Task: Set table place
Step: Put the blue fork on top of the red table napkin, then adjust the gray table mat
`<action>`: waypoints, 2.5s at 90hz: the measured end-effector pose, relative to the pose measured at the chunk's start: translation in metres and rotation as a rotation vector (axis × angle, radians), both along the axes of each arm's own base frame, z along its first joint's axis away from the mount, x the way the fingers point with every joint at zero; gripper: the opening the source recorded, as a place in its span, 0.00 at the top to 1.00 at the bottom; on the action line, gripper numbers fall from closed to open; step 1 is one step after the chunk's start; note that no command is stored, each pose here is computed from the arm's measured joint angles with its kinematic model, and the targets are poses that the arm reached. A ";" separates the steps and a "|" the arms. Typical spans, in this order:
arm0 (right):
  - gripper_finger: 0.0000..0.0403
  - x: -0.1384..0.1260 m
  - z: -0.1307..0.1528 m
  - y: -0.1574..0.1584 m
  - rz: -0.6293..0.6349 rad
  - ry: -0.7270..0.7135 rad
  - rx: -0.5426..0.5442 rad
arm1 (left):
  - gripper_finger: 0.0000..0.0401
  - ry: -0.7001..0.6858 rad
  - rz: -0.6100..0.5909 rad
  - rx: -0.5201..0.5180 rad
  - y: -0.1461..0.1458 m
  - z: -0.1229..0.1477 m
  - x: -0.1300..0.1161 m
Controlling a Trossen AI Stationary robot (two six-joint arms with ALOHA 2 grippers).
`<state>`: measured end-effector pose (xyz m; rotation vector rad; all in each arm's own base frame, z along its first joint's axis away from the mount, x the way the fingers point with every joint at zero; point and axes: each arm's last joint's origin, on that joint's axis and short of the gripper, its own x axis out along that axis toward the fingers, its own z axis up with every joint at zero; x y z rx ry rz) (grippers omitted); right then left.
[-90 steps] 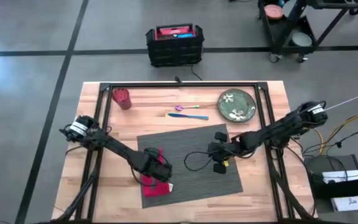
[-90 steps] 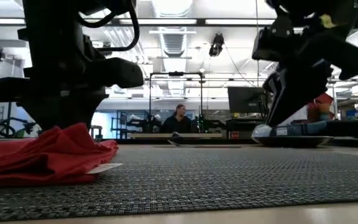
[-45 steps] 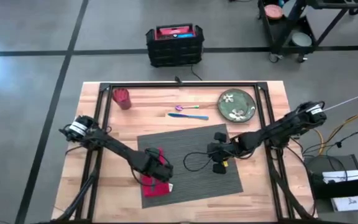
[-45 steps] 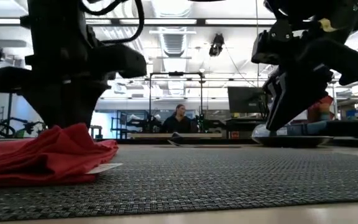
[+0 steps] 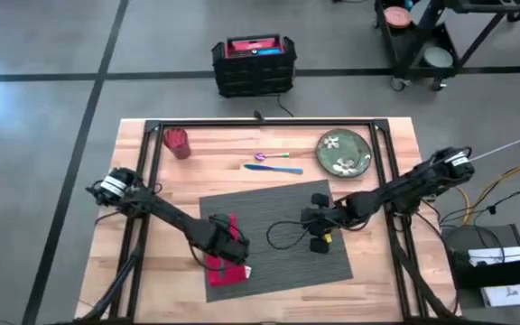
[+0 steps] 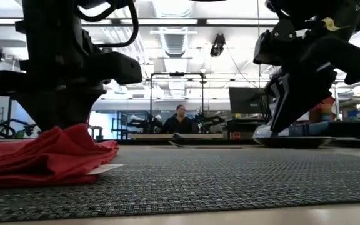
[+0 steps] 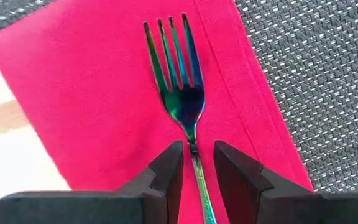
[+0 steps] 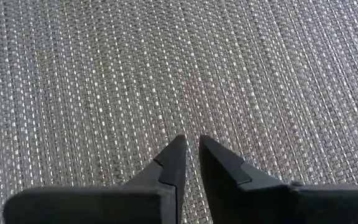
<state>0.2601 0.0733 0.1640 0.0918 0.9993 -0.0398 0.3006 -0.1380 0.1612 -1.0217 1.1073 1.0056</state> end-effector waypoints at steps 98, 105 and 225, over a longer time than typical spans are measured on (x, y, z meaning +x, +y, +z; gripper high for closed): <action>0.92 0.000 0.000 0.000 0.001 -0.001 -0.003 | 1.00 -0.047 0.287 -0.103 -0.008 0.008 -0.014; 0.92 0.000 0.000 0.000 0.001 -0.001 -0.003 | 1.00 -0.001 0.342 -0.091 -0.011 0.007 -0.022; 0.81 0.001 0.000 0.000 0.073 -0.007 -0.050 | 0.61 -0.064 0.170 -0.035 -0.011 0.026 -0.029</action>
